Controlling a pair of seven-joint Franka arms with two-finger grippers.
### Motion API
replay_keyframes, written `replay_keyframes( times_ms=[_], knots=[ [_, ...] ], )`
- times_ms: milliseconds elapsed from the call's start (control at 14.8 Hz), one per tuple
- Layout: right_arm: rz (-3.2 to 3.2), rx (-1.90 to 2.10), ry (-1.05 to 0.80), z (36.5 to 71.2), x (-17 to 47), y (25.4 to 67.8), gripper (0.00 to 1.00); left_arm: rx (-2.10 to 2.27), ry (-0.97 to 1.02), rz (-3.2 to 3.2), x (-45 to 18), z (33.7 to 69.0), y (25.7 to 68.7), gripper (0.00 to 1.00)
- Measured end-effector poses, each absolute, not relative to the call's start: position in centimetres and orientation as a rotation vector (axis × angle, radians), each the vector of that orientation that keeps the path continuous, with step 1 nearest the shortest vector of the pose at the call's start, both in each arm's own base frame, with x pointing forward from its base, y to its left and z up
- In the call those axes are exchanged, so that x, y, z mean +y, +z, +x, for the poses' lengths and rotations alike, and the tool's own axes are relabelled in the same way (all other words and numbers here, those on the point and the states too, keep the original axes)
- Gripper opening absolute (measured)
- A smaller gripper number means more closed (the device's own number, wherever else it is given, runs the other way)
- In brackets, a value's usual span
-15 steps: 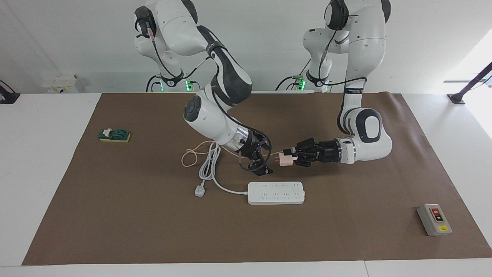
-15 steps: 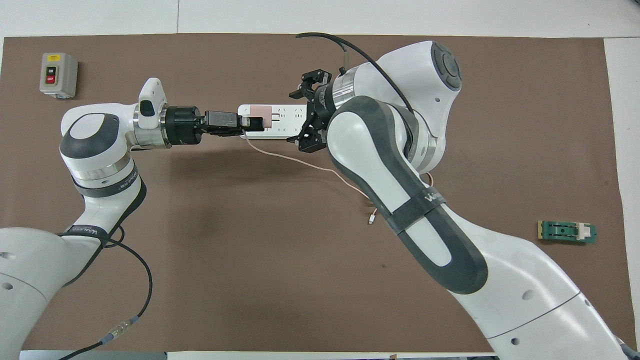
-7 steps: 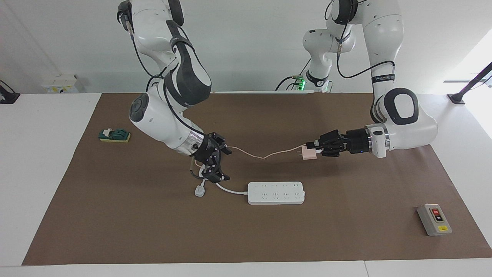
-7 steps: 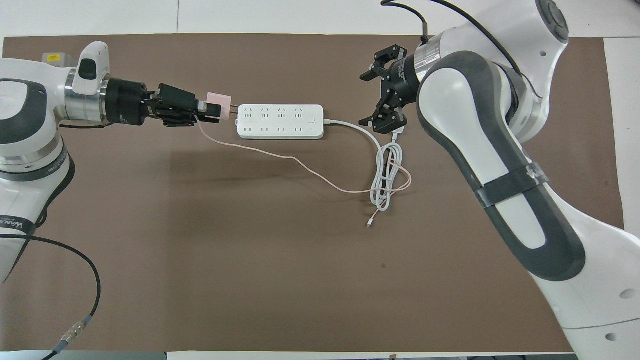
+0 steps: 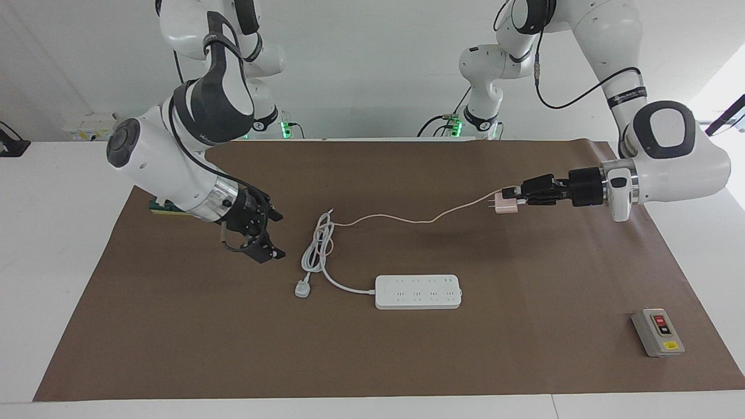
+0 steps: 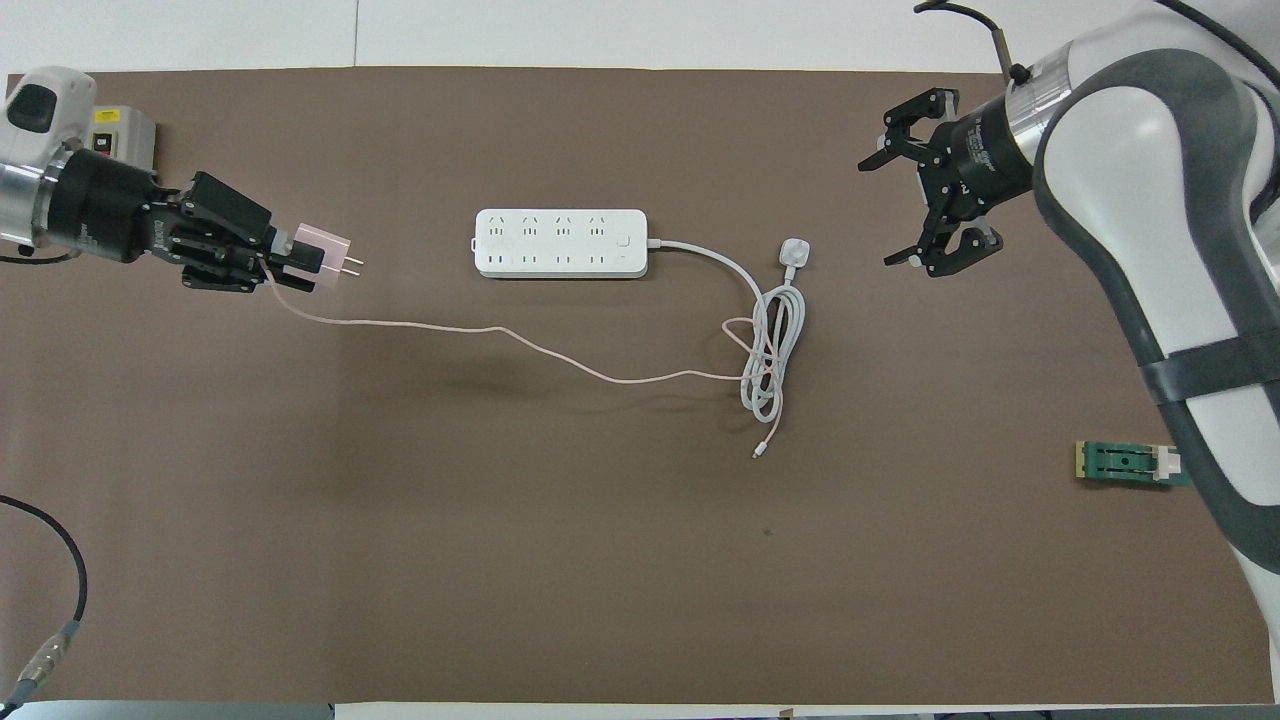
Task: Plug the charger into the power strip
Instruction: 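Pull the charger back with the left gripper while the right gripper withdraws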
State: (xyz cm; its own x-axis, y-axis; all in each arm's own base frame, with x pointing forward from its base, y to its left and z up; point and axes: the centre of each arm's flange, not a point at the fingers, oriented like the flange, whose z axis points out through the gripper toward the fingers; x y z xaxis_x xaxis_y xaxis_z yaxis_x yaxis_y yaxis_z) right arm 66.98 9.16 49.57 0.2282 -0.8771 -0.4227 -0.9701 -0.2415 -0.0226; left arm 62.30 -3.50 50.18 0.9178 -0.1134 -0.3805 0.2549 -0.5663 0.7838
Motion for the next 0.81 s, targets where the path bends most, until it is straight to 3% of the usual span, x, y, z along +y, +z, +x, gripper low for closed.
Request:
replay_keyframes(
  times_ms=[203, 540, 810],
  knots=[
    [-2.438, 1.514, 0.409, 66.1, 6.2, 50.5, 1.0, 0.154, -0.577, 2.296, -3.1, 61.6, 53.7, 0.31],
    [-2.753, 1.087, 0.313, 65.5, 2.8, 50.5, 1.0, 0.163, -0.662, 2.59, -2.2, 60.2, 55.8, 0.31],
    [-2.919, 0.791, 0.271, 65.0, 1.9, 50.9, 1.0, 0.118, -0.618, 2.743, -2.0, 59.6, 57.4, 0.31]
  ],
)
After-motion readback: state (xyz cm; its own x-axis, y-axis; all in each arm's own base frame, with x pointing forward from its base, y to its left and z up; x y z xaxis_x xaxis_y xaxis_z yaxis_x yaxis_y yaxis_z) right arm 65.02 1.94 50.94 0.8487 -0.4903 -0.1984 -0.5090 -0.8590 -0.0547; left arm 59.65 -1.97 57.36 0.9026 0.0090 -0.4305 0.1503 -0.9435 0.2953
